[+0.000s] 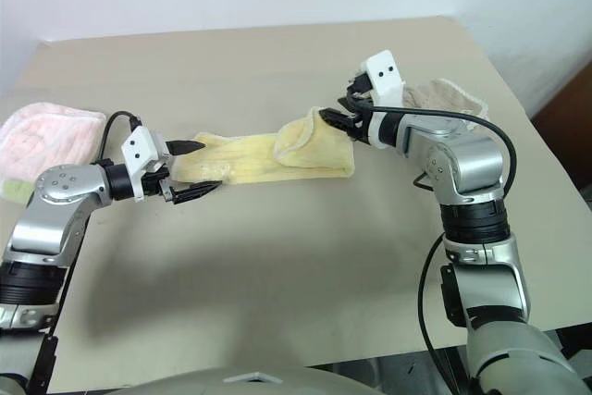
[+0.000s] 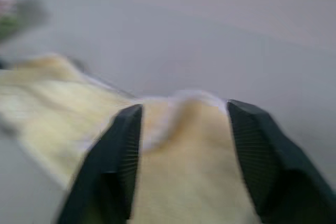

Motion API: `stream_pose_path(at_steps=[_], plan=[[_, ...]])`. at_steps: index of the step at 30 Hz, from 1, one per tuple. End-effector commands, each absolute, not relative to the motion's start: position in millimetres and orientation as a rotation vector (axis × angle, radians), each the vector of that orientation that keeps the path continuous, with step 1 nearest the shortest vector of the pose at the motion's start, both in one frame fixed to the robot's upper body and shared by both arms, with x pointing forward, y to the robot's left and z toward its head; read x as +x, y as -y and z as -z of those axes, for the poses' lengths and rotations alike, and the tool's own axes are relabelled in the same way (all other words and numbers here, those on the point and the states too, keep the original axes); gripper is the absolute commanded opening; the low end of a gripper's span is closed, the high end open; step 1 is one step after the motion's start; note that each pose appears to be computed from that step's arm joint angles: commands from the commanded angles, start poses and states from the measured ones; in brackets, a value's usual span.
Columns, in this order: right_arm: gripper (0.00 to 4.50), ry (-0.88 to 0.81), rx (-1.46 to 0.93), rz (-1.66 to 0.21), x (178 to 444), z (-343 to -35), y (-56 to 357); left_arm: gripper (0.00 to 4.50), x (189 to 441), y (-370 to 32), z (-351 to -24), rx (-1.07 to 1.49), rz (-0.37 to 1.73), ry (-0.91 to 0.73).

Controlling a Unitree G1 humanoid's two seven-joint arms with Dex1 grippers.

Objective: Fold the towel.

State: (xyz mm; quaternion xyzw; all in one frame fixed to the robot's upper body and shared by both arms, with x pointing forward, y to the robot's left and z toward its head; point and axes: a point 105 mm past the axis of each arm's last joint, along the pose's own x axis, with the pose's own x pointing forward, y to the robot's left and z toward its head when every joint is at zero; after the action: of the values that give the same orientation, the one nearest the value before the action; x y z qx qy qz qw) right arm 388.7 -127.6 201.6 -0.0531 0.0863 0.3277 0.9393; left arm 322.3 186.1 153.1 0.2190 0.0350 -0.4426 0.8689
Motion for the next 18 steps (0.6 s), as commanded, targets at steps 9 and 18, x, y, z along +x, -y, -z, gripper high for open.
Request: stream_pose_path(at_steps=[9, 18], plan=[[0.01, -0.192, -0.296, -0.781, 404.1, -130.9, 87.7, 4.50, 306.2, -194.1, -168.9, 0.180, 0.712, -0.021], [0.01, -0.194, -0.335, -0.786, 407.7, -107.0, 89.2, 4.50, 281.2, -197.1, -164.6, -0.009, 0.566, -0.072]])
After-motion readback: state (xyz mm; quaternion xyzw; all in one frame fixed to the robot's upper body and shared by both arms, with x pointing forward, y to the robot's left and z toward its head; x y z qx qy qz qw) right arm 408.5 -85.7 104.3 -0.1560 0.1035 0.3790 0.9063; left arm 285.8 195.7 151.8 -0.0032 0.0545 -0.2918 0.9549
